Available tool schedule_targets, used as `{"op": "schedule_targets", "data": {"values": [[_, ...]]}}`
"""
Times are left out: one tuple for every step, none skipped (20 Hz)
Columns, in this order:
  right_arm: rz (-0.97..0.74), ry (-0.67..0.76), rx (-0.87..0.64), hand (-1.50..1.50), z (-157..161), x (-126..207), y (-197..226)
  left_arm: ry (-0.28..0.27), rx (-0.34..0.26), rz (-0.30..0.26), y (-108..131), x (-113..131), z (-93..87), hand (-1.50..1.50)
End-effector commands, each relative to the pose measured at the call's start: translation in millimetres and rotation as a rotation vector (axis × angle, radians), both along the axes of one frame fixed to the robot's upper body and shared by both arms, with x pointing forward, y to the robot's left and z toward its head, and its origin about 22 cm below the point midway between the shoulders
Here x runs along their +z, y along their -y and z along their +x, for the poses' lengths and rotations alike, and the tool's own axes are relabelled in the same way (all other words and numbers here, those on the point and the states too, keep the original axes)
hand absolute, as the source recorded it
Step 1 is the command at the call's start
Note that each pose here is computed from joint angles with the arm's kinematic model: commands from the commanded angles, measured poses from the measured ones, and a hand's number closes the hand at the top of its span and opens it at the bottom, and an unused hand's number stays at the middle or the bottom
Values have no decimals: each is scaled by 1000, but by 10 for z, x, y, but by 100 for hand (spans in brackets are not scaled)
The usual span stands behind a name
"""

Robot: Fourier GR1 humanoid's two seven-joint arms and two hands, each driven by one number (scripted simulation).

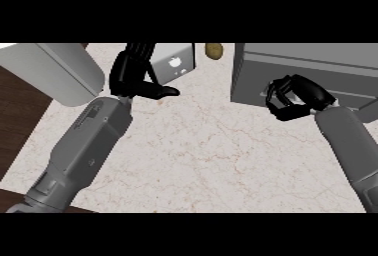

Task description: Pick up the cup, place it into the drawer and close the drawer

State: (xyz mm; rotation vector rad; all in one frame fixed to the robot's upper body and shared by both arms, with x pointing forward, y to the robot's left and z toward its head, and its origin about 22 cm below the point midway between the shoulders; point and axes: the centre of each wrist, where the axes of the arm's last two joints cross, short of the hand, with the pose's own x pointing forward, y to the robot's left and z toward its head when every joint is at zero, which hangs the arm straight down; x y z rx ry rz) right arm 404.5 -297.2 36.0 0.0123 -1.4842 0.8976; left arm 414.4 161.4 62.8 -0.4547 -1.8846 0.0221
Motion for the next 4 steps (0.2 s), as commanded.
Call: {"op": "schedule_targets", "data": {"values": [[-59, 225, -197, 150, 313, 914, 253, 9, -1, 6, -139, -11, -6, -150], [-69, 225, -189, 150, 300, 905, 269, 1, -11, -7, -57, -24, -22, -150], [-67, 214, -199, 150, 282, 863, 293, -5, -17, -1, -81, -57, -37, -150], [-56, 216, -186, 150, 308, 917, 241, -1, -14, -6, -79, -68, -42, -150]]}}
